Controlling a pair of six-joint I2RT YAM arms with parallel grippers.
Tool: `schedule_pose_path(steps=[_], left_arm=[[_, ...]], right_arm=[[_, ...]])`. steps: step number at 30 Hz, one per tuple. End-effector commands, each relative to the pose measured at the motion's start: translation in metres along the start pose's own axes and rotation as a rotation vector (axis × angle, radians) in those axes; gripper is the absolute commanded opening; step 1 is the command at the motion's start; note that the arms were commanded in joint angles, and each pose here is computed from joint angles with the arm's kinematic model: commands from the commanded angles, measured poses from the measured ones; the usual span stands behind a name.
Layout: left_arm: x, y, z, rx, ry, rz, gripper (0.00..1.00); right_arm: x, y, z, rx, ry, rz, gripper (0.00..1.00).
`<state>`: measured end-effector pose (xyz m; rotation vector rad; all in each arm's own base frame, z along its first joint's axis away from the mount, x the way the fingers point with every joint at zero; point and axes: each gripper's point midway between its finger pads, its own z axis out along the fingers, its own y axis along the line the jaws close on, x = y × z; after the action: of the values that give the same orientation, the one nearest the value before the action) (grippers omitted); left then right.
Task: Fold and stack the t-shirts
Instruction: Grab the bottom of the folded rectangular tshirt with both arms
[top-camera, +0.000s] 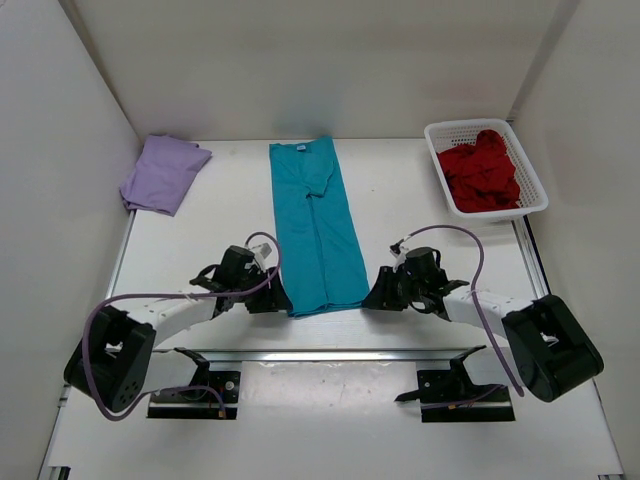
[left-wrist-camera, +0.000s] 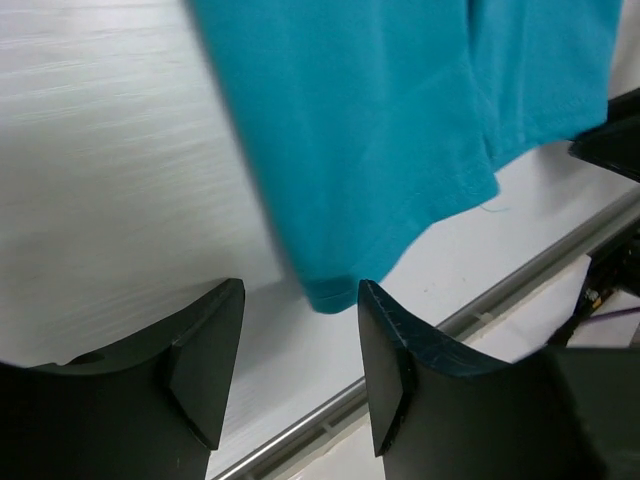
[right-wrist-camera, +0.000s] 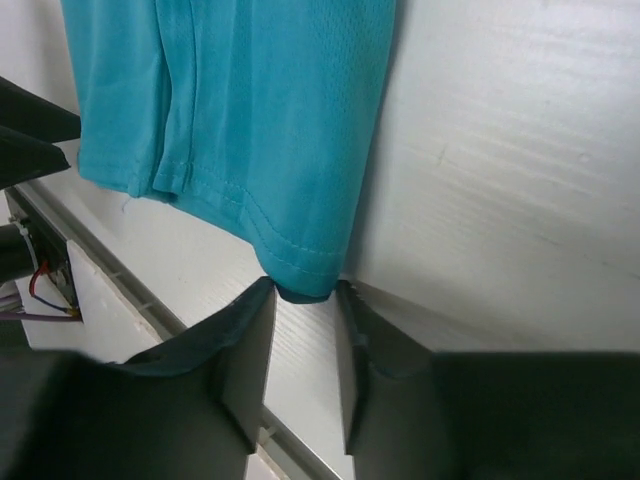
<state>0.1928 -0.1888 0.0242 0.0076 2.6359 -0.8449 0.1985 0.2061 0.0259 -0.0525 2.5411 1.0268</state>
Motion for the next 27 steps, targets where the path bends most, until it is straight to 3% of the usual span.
schedule_pose_path(steps=[1,3,7,11,16,19,22,27], left_arm=[[0.015,-0.005,0.010,0.014,0.037,-0.003,0.61],[0.026,-0.008,0.016,0.029,0.069,-0.009,0.61],[0.023,-0.010,0.018,0.029,0.066,-0.016,0.58],[0.019,-0.014,0.018,0.040,0.057,-0.022,0.45],[0.026,-0.019,0.022,0.051,0.090,-0.018,0.34],[0.029,-0.016,0.022,0.055,0.091,-0.039,0.20],[0.032,-0.013,0.017,0.057,0.084,-0.046,0.08],[0.052,0.000,0.004,0.042,0.126,-0.056,0.06]], right_arm=[[0.010,0.000,0.004,-0.012,0.014,0.018,0.27],[0.004,0.002,0.003,-0.022,-0.012,0.012,0.28],[-0.009,0.005,-0.005,-0.033,-0.028,-0.001,0.43],[-0.015,0.002,-0.005,-0.036,-0.036,-0.003,0.44],[-0.013,-0.006,0.001,-0.044,-0.028,0.026,0.30],[-0.013,-0.004,0.006,-0.049,-0.028,0.021,0.12],[-0.007,0.004,0.006,-0.072,-0.030,0.001,0.00],[0.033,0.005,-0.001,-0.023,0.008,-0.008,0.01]])
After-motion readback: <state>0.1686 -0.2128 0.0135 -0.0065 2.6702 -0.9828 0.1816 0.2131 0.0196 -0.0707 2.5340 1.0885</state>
